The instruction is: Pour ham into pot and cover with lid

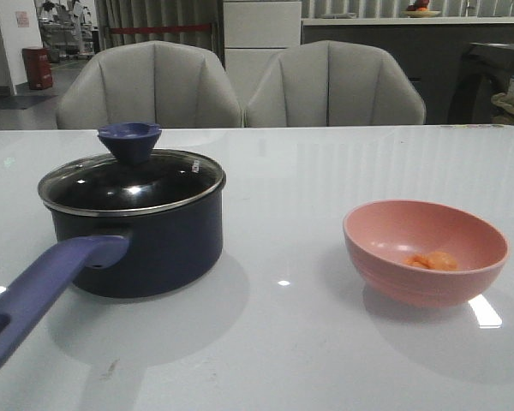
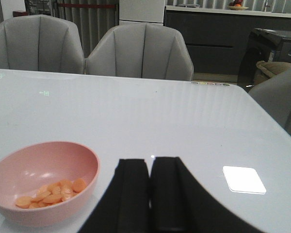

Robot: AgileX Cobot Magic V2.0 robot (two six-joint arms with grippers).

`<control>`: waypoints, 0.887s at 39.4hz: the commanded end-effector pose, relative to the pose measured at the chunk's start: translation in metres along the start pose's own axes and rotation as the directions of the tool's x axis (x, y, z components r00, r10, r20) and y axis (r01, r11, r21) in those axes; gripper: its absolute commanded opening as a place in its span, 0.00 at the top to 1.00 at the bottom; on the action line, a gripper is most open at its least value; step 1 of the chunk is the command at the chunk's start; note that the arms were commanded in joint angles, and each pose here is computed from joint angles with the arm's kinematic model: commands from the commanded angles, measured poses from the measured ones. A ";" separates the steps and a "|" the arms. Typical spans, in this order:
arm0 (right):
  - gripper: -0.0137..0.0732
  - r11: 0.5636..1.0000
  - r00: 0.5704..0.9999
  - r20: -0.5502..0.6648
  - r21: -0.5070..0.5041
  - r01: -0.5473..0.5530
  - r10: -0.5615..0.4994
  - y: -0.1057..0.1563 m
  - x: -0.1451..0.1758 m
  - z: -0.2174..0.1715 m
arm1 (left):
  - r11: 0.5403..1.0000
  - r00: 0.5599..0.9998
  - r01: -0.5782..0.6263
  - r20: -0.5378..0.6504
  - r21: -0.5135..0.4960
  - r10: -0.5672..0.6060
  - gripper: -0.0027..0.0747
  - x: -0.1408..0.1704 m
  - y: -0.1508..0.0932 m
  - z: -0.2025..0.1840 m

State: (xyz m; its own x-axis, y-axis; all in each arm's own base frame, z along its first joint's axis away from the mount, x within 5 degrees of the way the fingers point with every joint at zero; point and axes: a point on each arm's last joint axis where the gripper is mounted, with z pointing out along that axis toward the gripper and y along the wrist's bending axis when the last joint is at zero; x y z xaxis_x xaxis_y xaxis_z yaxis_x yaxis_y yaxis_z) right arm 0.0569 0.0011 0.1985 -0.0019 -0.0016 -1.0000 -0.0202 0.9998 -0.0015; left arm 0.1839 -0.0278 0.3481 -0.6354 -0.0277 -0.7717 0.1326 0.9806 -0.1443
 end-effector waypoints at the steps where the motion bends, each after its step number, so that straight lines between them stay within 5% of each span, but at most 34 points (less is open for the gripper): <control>1: 0.68 1.000 0.996 0.091 0.002 0.009 -0.009 0.000 -0.005 -0.001 | 0.999 0.999 0.032 0.016 0.026 -0.033 0.13 -0.027 -0.003 0.008; 13: 0.68 1.000 0.996 0.092 0.002 0.009 -0.009 0.000 -0.005 -0.001 | 0.996 0.975 0.043 -0.219 0.084 -0.023 0.13 -0.061 -0.021 0.069; 35: 0.68 1.000 0.996 0.092 0.002 0.009 -0.009 0.000 -0.005 -0.001 | 0.997 0.932 0.034 -0.362 0.062 -0.009 0.17 -0.086 -0.099 0.147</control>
State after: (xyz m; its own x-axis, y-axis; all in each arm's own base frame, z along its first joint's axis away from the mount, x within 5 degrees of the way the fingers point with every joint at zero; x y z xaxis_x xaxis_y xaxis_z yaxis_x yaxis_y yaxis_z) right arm 0.0569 0.0011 0.1985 -0.0019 -0.0016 -1.0000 -0.0202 0.9998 -0.0015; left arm 0.3344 -0.1437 0.3168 -0.8924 0.0779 -0.4445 0.1700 0.9705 -0.1712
